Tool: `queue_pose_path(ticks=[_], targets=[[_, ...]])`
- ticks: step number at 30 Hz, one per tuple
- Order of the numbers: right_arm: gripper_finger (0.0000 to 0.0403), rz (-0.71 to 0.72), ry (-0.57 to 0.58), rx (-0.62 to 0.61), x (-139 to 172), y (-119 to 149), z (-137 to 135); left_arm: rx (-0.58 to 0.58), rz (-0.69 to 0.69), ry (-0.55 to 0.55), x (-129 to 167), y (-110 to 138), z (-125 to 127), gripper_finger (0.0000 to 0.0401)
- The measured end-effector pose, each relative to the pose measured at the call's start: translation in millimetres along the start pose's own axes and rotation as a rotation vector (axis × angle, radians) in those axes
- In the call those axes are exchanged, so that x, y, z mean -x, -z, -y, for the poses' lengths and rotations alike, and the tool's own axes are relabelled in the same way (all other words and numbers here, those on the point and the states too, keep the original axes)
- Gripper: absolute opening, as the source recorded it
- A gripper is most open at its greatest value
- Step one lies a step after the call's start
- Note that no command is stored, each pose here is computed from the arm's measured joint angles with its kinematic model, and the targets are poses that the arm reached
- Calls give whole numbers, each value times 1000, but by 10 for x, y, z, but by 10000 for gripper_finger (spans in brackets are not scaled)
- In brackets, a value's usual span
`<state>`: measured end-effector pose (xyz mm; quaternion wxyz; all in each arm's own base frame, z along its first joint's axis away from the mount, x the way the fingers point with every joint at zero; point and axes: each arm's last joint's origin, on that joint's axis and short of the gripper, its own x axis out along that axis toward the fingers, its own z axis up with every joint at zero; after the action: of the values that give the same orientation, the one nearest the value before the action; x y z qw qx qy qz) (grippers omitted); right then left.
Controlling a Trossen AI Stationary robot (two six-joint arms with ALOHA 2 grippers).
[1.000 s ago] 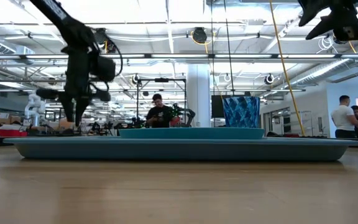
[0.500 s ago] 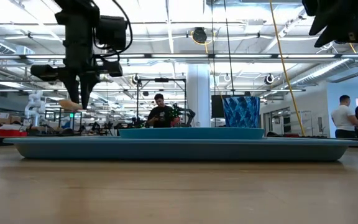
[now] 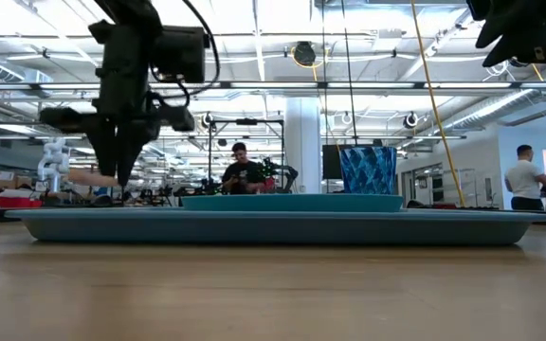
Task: Pick and place plate/cup/fork/spoon on tray
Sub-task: Put the brown fork on the blue tray to the left of the blue plate
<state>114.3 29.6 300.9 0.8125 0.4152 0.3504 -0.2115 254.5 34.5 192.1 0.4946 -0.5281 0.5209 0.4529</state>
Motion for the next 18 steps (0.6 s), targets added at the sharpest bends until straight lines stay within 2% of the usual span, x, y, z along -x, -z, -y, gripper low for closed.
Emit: queue_pose_path(ticks=[5, 14, 18], targets=[[128, 1, -3, -7, 7, -1, 4, -53, -34, -27, -161, 4, 79, 43], [128, 2, -7, -36, 16, -1, 8, -30, -44, -47, -291, -67, 127, 48], [128, 2, -7, -40, 16, -1, 9, -10, -73, -17, -337, -98, 174, 45]])
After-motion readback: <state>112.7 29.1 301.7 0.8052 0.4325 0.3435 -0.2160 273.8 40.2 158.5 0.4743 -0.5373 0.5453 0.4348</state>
